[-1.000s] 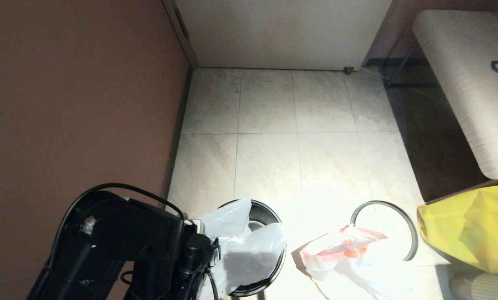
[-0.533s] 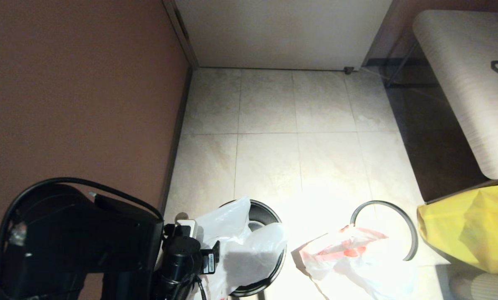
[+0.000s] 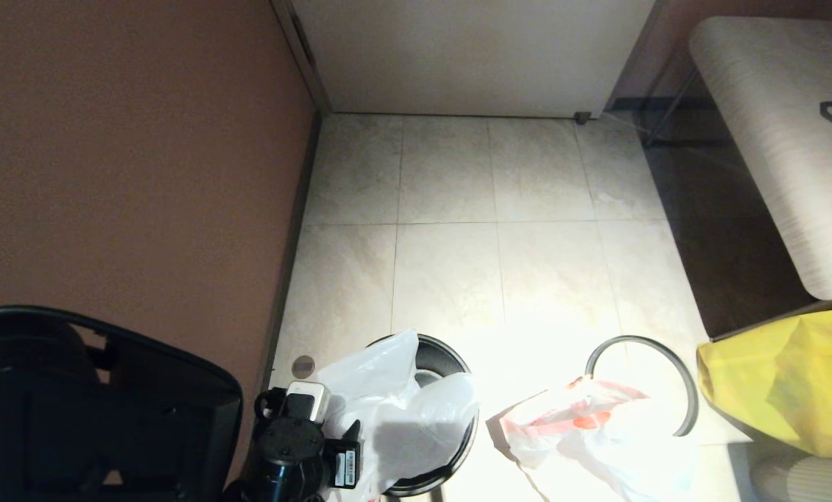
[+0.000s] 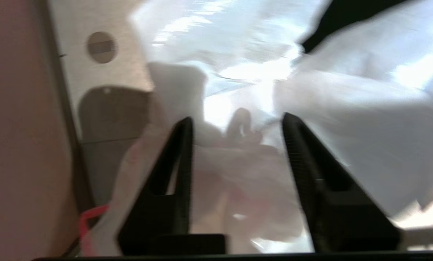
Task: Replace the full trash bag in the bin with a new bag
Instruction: Put the new garbage bag on the trash can
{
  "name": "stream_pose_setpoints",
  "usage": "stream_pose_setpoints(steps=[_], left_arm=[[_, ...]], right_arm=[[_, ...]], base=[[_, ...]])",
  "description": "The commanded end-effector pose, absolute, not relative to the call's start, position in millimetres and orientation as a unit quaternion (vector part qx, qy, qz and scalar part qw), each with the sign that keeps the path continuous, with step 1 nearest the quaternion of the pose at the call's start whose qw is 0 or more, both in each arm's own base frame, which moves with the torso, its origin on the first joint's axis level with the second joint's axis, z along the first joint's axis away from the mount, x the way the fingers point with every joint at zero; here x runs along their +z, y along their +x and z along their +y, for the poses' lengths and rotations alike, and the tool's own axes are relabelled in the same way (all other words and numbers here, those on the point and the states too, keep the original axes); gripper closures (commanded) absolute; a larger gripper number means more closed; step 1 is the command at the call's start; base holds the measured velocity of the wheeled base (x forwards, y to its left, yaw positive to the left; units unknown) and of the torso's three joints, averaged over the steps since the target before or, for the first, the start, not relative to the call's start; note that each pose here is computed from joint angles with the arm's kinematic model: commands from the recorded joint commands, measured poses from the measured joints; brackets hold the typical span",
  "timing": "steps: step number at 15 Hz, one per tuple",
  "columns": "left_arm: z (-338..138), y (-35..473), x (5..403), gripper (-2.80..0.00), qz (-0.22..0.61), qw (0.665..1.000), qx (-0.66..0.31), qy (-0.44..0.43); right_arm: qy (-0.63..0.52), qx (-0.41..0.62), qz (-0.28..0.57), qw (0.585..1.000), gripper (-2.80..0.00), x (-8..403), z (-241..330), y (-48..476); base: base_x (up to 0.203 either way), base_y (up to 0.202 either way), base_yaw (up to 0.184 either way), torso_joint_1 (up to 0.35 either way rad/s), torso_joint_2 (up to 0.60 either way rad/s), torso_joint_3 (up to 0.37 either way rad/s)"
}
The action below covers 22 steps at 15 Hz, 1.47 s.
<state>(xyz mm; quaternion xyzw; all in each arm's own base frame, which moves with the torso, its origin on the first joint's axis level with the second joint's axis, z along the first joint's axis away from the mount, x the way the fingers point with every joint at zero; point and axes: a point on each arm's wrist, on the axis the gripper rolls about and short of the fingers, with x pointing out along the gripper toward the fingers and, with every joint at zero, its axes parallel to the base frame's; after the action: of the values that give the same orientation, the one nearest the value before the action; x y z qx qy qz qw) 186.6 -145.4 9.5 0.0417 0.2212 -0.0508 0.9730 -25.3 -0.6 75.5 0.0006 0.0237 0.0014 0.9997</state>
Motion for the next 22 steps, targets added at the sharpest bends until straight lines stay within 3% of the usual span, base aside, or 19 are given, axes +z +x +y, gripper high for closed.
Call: stream_pose_setpoints(steps=[1, 10, 14, 18, 22], left_arm=[[-156.3, 175.6, 13.3, 0.00, 0.213, 0.972, -0.083, 0.046], [-210.4, 211.8, 11.2, 0.00, 0.219, 0.966, -0.111, 0.082], [-234.3, 243.0, -25.2, 0.00, 0.275, 0.948, -0.095, 0.131], [-239.3, 303.8, -64.8, 0.00, 0.273, 0.945, -0.061, 0.168], [-246.1, 354.1, -58.8, 0.00, 0.258, 0.950, -0.040, 0.173]], right_arm=[[0.000, 0.002, 0.025, 1.000, 0.00, 75.5, -0.6, -25.2], [0.000, 0.002, 0.025, 1.000, 0.00, 75.5, -0.6, -25.2], [0.000, 0.002, 0.025, 1.000, 0.00, 75.5, -0.6, -25.2], [0.000, 0.002, 0.025, 1.000, 0.00, 75.5, -0.6, -25.2], [0.000, 0.002, 0.025, 1.000, 0.00, 75.5, -0.6, -25.2]], base=[[0.000, 0.000, 0.000, 0.000, 0.00, 0.000], [0.000, 0.000, 0.000, 0.000, 0.00, 0.000], [0.000, 0.000, 0.000, 0.000, 0.00, 0.000], [0.000, 0.000, 0.000, 0.000, 0.00, 0.000], [0.000, 0.000, 0.000, 0.000, 0.00, 0.000]])
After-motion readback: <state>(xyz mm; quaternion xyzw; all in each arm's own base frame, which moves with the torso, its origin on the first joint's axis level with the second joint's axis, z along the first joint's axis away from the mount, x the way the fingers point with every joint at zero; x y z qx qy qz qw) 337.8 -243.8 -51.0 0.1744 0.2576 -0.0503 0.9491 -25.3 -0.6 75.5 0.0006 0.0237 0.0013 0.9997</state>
